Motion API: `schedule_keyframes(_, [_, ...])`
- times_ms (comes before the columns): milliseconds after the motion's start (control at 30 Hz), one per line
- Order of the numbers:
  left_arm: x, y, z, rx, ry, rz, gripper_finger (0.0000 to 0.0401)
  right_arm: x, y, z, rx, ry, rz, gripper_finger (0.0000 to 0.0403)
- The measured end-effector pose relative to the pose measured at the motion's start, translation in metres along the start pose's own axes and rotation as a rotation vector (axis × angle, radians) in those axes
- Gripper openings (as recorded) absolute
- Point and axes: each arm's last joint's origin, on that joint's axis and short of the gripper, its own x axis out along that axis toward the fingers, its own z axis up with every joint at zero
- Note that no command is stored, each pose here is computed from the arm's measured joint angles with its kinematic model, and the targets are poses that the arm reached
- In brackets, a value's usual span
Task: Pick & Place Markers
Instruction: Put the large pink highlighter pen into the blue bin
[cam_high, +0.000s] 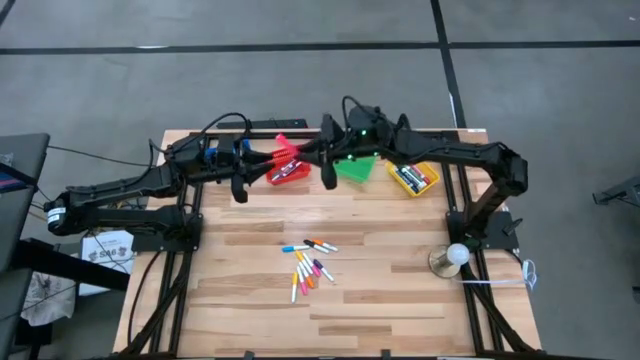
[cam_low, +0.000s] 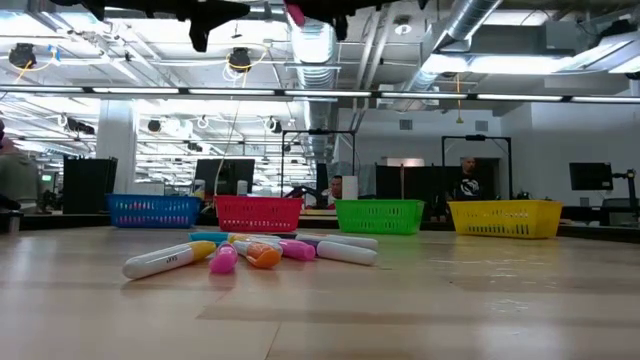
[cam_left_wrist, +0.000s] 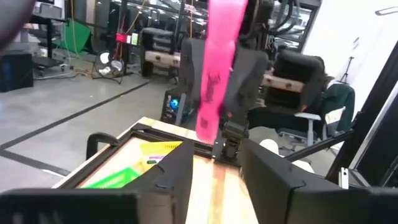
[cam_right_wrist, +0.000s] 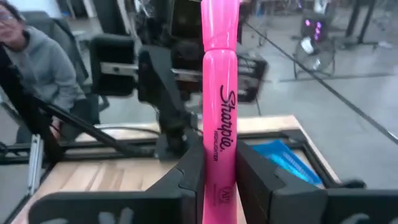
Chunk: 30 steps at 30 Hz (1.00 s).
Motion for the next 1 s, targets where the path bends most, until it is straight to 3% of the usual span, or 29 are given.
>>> schedule_keyframes(167, [0.000, 0.000, 0.001, 0.074, -0.009, 0.000, 0.0164, 0.015, 0.001, -0.004, -0.051, -0.055, 0.030, 0.0057])
schedule_keyframes(367, [0.000, -0.002, 0.007, 0.134, -0.070, -0.010, 0.0182, 0.041, 0.002, -0.023, -0.021, -0.050, 0.150, 0.0057])
schedule_keyframes(833, [0.015, 0.000, -0.003, 0.127, -0.024, -0.043, 0.0175, 0.052, 0.006, -0.017, -0.037, -0.068, 0.175, 0.0057])
schedule_keyframes(1000, [0.017, 0.000, -0.004, 0.125, -0.024, -0.048, 0.0141, 0.051, 0.006, -0.016, -0.037, -0.065, 0.172, 0.0058])
